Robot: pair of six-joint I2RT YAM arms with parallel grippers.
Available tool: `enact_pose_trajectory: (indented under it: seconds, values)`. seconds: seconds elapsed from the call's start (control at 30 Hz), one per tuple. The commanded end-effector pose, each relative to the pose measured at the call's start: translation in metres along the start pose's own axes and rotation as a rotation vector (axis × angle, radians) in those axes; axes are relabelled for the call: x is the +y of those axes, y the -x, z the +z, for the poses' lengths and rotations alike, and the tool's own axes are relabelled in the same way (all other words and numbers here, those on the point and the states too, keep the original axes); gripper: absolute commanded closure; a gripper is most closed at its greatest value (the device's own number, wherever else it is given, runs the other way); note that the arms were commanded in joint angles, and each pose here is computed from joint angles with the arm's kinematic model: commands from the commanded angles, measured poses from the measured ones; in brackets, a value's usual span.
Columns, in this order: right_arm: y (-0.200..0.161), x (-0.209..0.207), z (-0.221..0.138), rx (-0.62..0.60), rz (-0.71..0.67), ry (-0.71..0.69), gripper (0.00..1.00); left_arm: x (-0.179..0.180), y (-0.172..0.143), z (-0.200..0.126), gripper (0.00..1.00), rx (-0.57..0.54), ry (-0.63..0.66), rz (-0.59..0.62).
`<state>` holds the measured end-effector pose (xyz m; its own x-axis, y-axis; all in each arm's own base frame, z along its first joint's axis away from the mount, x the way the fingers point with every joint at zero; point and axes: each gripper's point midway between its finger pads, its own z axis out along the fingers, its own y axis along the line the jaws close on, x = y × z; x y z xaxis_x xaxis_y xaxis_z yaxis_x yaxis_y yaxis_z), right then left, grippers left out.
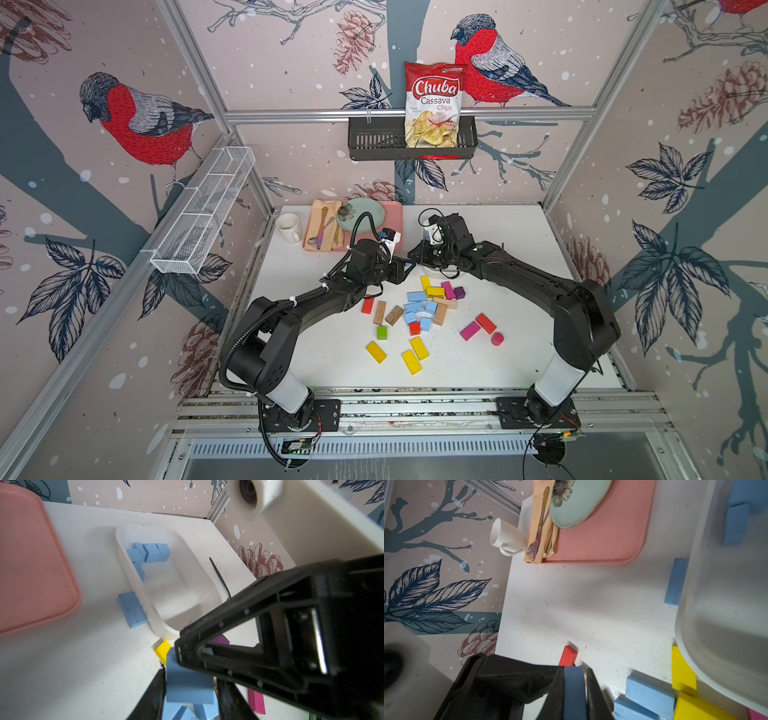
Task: Pick out the blue building blocks
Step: Place the building block in the storage box.
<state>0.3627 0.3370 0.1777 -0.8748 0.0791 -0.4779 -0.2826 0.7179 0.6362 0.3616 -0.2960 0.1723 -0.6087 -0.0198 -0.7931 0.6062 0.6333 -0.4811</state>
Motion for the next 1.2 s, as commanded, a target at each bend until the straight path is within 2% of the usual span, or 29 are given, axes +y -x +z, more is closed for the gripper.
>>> enact_pose_trajectory:
  seconds: [0.0, 0.17, 0.3, 0.57, 0.67, 0.9, 1.17]
  values:
    - [0.005, 0.001, -0.003, -0.008, 0.014, 0.008, 0.96, -0.005, 0.017, 0.0, 0.51, -0.057, -0.018, 0.033]
    - [0.01, -0.005, -0.006, -0.022, 0.018, -0.005, 0.96, -0.006, 0.017, 0.0, 0.43, -0.055, -0.021, 0.034]
    - [0.021, -0.018, -0.012, -0.048, 0.017, -0.04, 0.96, -0.006, 0.017, -0.001, 0.4, -0.055, -0.019, 0.036]
    - [0.058, -0.077, -0.031, -0.119, 0.022, -0.202, 0.96, -0.008, 0.018, -0.015, 0.35, -0.073, 0.002, 0.047]
    - [0.068, -0.102, -0.032, -0.119, 0.019, -0.272, 0.96, -0.011, 0.02, -0.023, 0.26, -0.083, 0.003, 0.062]
    - [0.079, -0.144, -0.014, -0.086, 0.02, -0.369, 0.94, -0.014, 0.023, -0.039, 0.05, -0.096, 0.036, 0.101]
    - [0.087, -0.175, 0.018, -0.036, 0.015, -0.444, 0.93, -0.014, 0.022, -0.047, 0.04, -0.099, 0.053, 0.119]
